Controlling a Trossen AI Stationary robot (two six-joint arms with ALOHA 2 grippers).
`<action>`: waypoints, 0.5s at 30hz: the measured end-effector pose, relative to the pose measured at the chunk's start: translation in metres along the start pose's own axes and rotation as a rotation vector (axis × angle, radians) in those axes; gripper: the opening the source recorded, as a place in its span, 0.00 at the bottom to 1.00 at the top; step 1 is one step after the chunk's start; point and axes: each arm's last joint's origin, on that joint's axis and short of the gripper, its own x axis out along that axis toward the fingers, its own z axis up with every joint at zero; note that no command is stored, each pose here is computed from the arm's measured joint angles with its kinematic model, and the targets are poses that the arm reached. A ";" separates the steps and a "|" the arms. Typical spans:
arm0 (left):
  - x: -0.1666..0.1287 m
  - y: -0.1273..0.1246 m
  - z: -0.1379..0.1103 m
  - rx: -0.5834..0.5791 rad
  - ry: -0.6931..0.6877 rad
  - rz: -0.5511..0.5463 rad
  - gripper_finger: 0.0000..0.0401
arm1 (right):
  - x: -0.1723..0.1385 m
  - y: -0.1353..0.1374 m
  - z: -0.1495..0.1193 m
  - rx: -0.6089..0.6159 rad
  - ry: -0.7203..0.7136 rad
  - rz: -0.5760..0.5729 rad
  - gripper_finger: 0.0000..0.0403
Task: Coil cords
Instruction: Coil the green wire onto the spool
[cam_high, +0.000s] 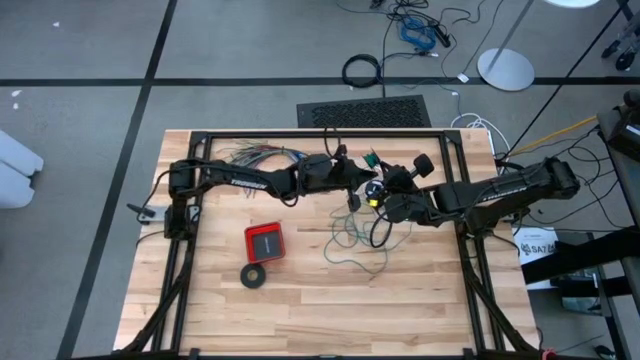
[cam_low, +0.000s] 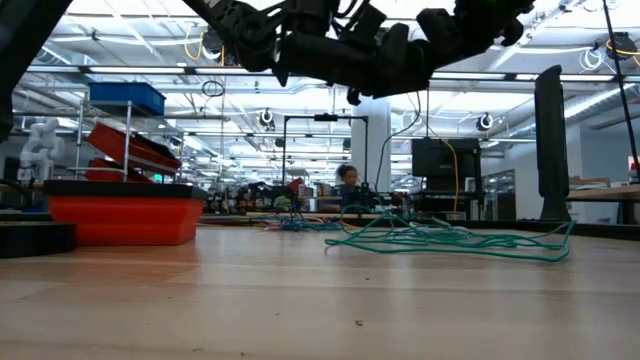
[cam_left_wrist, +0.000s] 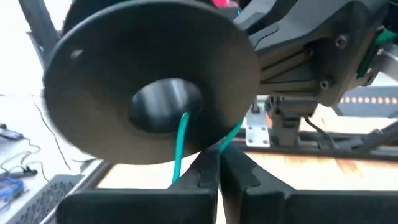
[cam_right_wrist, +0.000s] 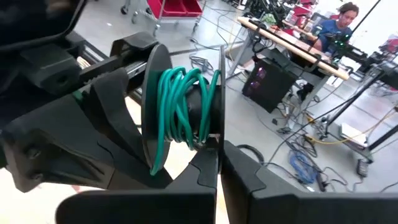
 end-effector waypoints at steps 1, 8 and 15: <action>-0.001 0.000 -0.001 0.000 -0.015 0.008 0.00 | -0.002 -0.001 0.001 0.008 -0.004 0.006 0.00; -0.001 0.012 -0.001 -0.001 -0.024 0.038 0.08 | -0.011 -0.009 0.010 0.060 -0.014 0.114 0.00; -0.001 0.018 -0.003 0.001 -0.017 0.022 0.16 | -0.019 -0.017 0.025 0.115 -0.055 0.274 0.00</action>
